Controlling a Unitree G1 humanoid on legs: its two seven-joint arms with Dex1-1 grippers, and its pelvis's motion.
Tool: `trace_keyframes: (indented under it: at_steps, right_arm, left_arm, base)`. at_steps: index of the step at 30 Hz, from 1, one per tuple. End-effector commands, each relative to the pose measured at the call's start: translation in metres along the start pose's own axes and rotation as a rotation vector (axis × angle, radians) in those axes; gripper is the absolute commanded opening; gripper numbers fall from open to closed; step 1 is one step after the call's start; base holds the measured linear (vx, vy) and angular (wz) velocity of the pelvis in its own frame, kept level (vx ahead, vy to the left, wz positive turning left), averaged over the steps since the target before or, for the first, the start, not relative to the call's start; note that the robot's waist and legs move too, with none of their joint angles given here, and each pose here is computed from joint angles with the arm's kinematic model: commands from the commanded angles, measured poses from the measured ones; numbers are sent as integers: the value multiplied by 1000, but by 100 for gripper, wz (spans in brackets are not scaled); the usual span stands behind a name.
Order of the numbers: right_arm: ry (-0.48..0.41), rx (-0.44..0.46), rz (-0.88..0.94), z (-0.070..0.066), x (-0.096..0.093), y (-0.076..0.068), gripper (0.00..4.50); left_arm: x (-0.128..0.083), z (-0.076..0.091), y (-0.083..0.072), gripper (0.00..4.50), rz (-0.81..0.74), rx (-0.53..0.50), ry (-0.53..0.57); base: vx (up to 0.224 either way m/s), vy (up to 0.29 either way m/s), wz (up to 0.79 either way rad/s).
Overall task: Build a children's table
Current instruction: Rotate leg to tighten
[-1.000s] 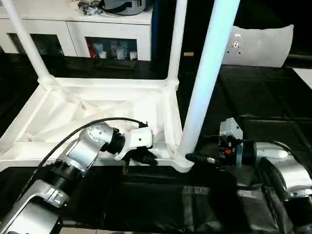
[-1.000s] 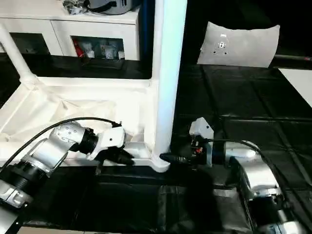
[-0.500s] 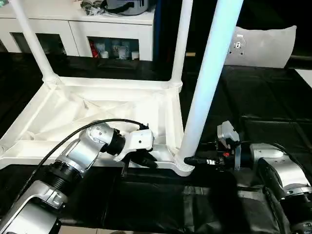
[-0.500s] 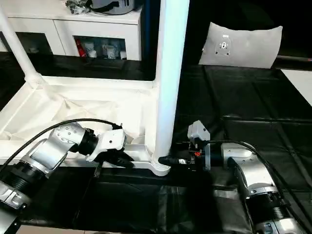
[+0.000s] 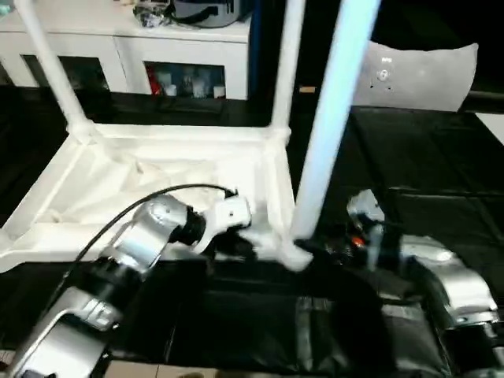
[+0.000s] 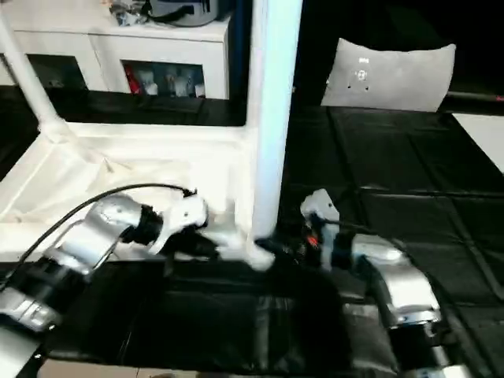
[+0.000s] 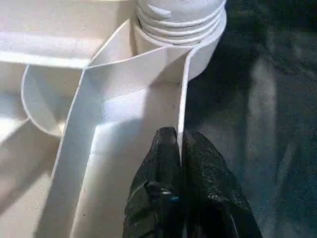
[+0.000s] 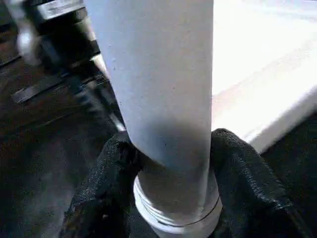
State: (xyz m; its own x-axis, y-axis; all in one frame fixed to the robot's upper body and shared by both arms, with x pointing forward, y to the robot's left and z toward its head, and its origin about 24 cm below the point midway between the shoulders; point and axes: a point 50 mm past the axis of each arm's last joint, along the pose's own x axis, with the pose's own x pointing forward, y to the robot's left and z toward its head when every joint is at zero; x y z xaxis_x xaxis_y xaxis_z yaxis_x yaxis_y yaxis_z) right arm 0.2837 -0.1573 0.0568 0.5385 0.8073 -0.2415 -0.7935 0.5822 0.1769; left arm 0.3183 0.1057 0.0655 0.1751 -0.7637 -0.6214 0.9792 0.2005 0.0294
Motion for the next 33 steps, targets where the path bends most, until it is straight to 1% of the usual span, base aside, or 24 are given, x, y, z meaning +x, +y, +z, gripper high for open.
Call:
trace_keyframes:
  at_steps: [1, 3, 5, 6, 7, 8, 9, 12, 13, 15, 16, 17, 20, 22, 23, 24, 26, 28, 29, 33]
  right_arm:
    - [-6, 48, -27, 2, 27, 16, 194]
    - [-13, 79, -154, 3, 40, 16, 194]
    - [-23, 112, -240, 6, 49, 16, 194]
    - [-42, 129, -276, 9, 52, 16, 194]
    - [-45, 129, -280, 10, 53, 16, 229]
    - [-52, 125, -285, 11, 54, 17, 250]
    - [-73, 102, -298, 13, 52, 17, 264]
    - [-99, 118, -289, 15, 49, 17, 294]
    - [-101, 102, -287, 16, 47, 16, 294]
    - [-97, 77, -290, 16, 43, 15, 318]
    - [-101, 67, -292, 16, 39, 13, 318]
    - [-107, 56, -295, 16, 32, 9, 339]
    - [-117, 38, -293, 16, 24, 4, 362]
    - [-113, -8, -269, 16, 15, 0, 383]
    - [-110, -19, -261, 16, 13, -1, 383]
    - [-92, -65, -221, 16, 5, -4, 392]
    - [-65, -111, -162, 16, -3, -5, 392]
    - [-48, -133, -122, 17, -7, -5, 392]
    - [-14, -172, -43, 16, -14, -5, 392]
    - [26, -205, 79, 16, -23, -8, 392]
  left_arm:
    - [16, 30, 2, 0, 73, -8, -98]
    - [25, 39, 6, 0, 146, -63, -119]
    - [31, 47, 7, 0, 186, -90, -140]
    - [34, 52, 8, 0, 203, -94, -152]
    - [35, 53, 8, 0, 206, -95, -153]
    - [35, 54, 8, 0, 207, -90, -156]
    - [36, 56, 8, 0, 203, -79, -161]
    - [34, 55, 8, 0, 193, -58, -152]
    - [33, 53, 7, 0, 183, -43, -147]
    - [31, 50, 7, 0, 174, -39, -135]
    - [30, 48, 7, 0, 166, -29, -133]
    - [27, 43, 6, 0, 148, -11, -122]
    - [24, 37, 4, 0, 119, 13, -109]
    - [21, 34, 1, 0, 80, 38, -108]
    - [20, 33, 1, 0, 71, 42, -107]
    - [17, 30, -1, 0, 30, 71, -104]
    - [15, 26, -3, 0, -12, 96, -94]
    - [13, 24, -4, 0, -35, 109, -88]
    - [10, 19, -7, 0, -92, 151, -77]
    - [4, 12, -10, 0, -162, 200, -57]
  base:
    - [0, 0, 0]
    - [0, 0, 0]
    - [0, 0, 0]
    - [0, 0, 0]
    - [0, 0, 0]
    - [0, 0, 0]
    - [0, 0, 0]
    - [0, 0, 0]
    - [0, 0, 0]
    - [0, 0, 0]
    - [0, 0, 0]
    - [0, 0, 0]
    - [0, 0, 0]
    - [0, 0, 0]
    - [0, 0, 0]
    - [0, 0, 0]
    - [0, 0, 0]
    - [0, 0, 0]
    - [0, 0, 0]
    - [0, 0, 0]
